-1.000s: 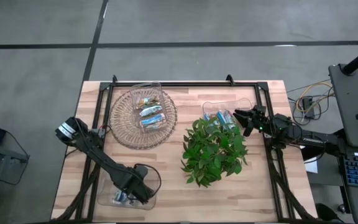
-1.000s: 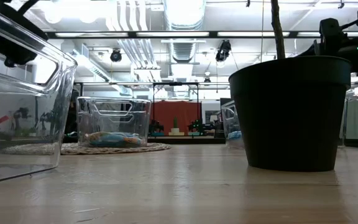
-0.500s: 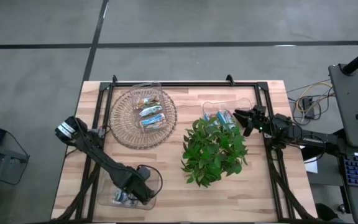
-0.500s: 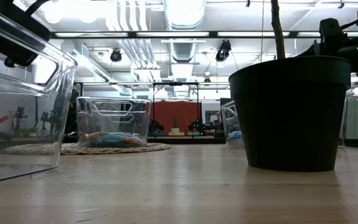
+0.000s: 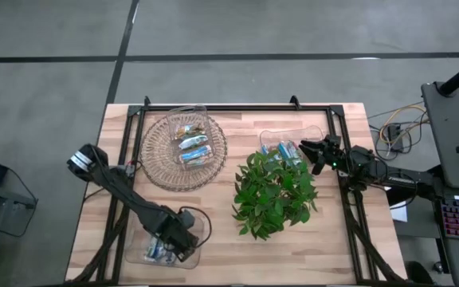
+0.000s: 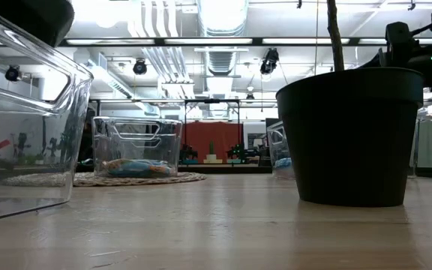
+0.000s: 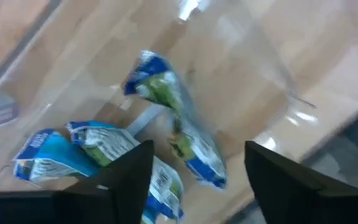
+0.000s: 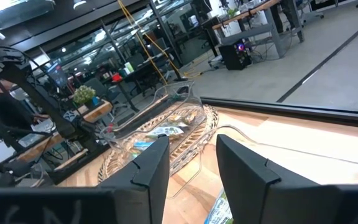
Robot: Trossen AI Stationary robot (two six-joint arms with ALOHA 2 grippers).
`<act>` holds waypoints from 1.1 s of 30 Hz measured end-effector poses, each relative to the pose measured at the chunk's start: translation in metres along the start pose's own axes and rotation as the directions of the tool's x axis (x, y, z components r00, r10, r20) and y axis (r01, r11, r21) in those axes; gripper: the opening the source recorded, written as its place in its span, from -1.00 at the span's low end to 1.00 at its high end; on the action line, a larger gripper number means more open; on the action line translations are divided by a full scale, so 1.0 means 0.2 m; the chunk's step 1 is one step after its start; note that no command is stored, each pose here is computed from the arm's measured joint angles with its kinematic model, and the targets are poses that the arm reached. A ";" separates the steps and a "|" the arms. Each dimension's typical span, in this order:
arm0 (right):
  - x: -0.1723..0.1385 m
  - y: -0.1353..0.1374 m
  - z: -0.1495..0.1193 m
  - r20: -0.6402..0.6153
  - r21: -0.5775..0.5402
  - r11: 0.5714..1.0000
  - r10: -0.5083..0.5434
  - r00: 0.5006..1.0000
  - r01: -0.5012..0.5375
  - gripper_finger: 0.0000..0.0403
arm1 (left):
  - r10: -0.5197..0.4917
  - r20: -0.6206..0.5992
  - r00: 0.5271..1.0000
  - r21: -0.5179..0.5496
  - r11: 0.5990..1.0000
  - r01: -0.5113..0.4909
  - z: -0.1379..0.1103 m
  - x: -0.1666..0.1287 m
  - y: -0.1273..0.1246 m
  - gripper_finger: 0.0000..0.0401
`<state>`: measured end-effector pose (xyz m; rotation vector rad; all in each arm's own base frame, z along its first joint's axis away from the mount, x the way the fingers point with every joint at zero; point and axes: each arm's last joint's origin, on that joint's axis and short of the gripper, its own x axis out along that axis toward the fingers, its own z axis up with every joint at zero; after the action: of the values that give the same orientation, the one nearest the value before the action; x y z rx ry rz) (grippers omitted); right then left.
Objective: Pick and place Granola Bars by type
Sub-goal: Return to Home Position
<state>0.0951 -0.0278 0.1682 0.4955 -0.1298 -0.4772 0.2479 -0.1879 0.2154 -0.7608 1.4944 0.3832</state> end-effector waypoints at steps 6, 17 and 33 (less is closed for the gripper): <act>0.00 0.00 0.00 0.001 0.000 1.000 0.001 1.000 -0.001 -0.37 | -0.077 -0.038 0.996 0.079 0.994 0.080 0.01 -0.13 0.02 0.44; 0.00 0.00 0.00 0.000 0.000 1.000 0.000 1.000 0.000 -0.35 | -0.261 -0.065 0.963 0.431 0.863 0.263 0.01 -0.40 0.11 0.53; 0.00 0.00 0.00 0.000 0.000 1.000 0.000 1.000 0.000 -0.34 | -0.352 0.188 0.917 0.797 0.600 0.067 -0.01 -0.50 0.64 0.53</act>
<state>0.0951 -0.0278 0.1682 0.4954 -0.1301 -0.4771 0.1542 -0.0754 0.2858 -0.1344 1.0622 -0.3329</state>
